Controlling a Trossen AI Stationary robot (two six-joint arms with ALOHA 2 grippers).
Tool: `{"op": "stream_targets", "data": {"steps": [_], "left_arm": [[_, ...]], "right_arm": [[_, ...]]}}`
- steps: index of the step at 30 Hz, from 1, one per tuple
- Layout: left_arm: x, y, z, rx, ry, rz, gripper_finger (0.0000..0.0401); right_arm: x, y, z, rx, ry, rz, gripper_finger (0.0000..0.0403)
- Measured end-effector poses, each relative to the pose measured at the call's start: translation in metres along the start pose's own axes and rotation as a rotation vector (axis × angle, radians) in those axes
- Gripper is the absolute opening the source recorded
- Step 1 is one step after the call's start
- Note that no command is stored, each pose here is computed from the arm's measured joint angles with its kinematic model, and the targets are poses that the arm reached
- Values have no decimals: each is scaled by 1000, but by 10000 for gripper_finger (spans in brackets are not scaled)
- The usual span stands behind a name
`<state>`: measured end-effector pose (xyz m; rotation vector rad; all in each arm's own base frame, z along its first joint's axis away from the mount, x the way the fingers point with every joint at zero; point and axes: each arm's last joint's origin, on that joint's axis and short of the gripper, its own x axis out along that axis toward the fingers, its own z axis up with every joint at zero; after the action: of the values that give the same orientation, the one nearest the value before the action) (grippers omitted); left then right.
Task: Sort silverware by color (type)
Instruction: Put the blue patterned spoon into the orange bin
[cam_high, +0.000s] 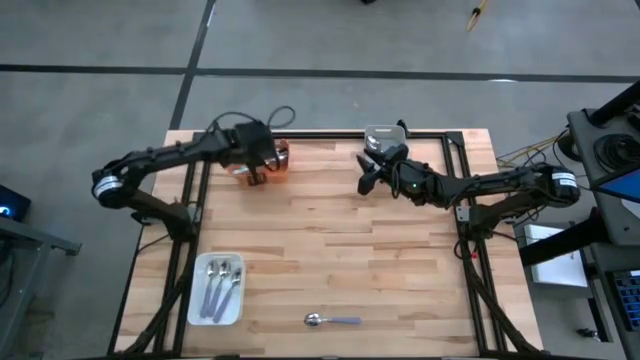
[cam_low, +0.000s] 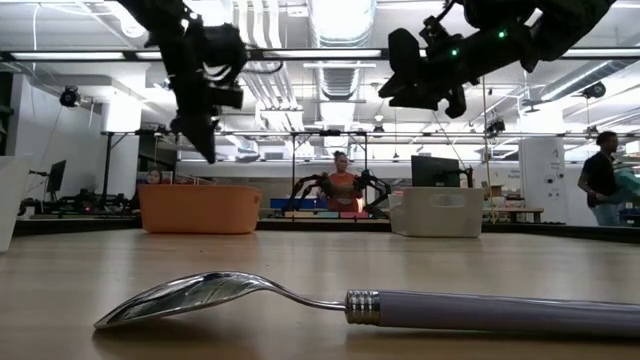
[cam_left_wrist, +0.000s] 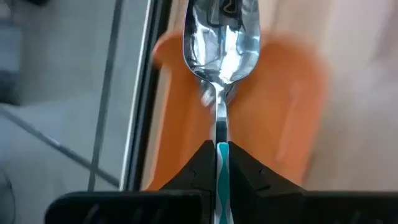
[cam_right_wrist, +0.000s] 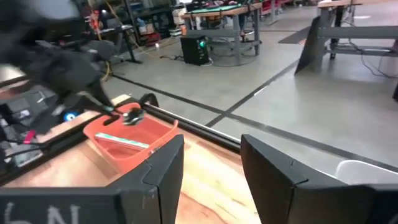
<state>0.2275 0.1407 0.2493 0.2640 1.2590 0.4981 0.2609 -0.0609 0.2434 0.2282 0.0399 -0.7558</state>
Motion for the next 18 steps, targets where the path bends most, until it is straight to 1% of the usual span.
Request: {"op": "stream_targets", "data": {"steps": [4,8,10,13,16,18], "left_arm": [[16,27,-14,6,57,-45,5],[32,47,-16,-25,146,-78,5],[41,50,-13,-42,180,-119,5],[55,51,-5,-68,158,-212,6],[70,47,-4,-53,238,-270,6],[77,47,-3,-70,271,-282,6]], "right_arm": [[1,0,-1,4,4,3,151],[4,1,-7,11,24,-4,151],[5,1,-9,4,35,-6,151],[7,1,-13,1,49,-11,151],[8,1,-15,19,58,-14,151],[9,1,-17,20,62,-16,151]]}}
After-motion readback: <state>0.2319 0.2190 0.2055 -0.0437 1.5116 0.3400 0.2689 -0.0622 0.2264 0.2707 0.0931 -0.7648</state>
